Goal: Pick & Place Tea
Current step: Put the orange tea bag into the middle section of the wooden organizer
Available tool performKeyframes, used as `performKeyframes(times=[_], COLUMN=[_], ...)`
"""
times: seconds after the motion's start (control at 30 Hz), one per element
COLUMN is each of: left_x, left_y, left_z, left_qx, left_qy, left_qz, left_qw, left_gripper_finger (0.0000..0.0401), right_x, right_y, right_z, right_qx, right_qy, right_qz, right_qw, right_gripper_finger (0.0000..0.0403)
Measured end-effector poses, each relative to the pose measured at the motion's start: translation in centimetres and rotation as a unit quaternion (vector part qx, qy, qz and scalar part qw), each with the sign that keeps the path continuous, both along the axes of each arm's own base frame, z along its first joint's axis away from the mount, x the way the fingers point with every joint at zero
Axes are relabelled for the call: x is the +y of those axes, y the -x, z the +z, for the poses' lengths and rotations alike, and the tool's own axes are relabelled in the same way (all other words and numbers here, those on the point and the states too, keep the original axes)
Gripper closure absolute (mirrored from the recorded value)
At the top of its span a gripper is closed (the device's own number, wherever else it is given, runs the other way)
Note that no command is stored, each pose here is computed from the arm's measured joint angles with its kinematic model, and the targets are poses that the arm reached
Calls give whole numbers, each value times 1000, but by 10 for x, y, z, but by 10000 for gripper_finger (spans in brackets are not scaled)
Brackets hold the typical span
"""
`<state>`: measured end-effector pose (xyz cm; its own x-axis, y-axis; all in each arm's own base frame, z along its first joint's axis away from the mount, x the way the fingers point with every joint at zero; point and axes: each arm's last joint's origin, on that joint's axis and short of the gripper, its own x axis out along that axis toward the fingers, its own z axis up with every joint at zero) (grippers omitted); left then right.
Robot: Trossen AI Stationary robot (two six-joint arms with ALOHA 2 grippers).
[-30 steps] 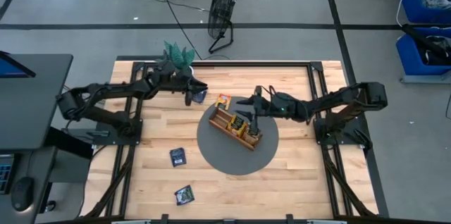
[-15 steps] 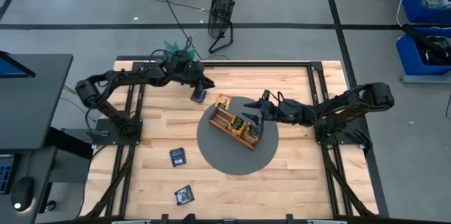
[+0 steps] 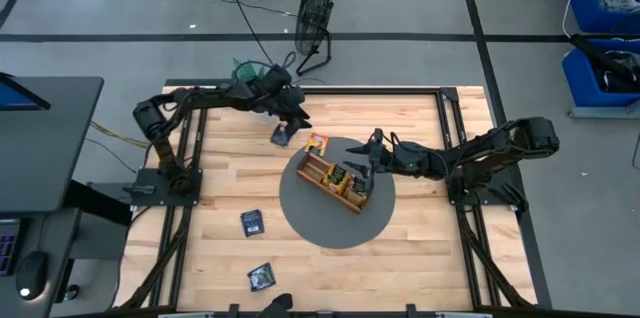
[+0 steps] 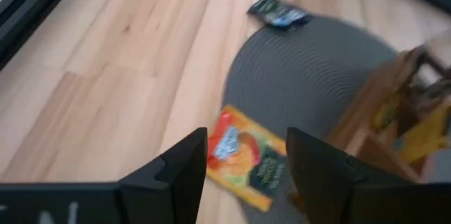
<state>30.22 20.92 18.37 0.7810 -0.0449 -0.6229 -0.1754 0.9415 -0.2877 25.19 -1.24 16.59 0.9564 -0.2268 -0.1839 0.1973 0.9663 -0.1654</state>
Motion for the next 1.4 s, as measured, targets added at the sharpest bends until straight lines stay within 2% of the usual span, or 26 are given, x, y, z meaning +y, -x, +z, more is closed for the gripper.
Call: performKeyframes(times=[0.13,0.3,0.5,0.63,0.73,0.9,1.1,1.4], left_x=[7,11,4,0,-1,-11,-14,-22], left_y=[-7,-15,-31,-38,-39,-42,-39,-46], left_z=[-5,-4,-15,-13,-12,-13,-16,-29], left_qx=[53,88,95,105,112,131,149,169], left_qy=[-1,3,-18,-52,-52,-70,-67,-87], left_qz=[-11,-37,-72,-67,-60,-81,-98,-108], left_qw=[999,995,993,991,991,986,982,976], left_gripper_finger=[208,216,213,214,215,215,215,215], right_x=[-3,-6,-6,-6,-6,-6,-6,-6], right_y=[0,1,1,1,1,1,1,1], right_z=[0,-2,-2,-2,-2,-3,-4,-5], right_qx=[0,8,10,9,9,8,18,18], right_qy=[1,0,-5,-12,-14,-22,-23,-24], right_qz=[-6,-12,-13,-14,-9,-11,-11,-9], right_qw=[1000,1000,1000,1000,1000,1000,1000,999], right_gripper_finger=[230,230,230,230,230,230,230,230])
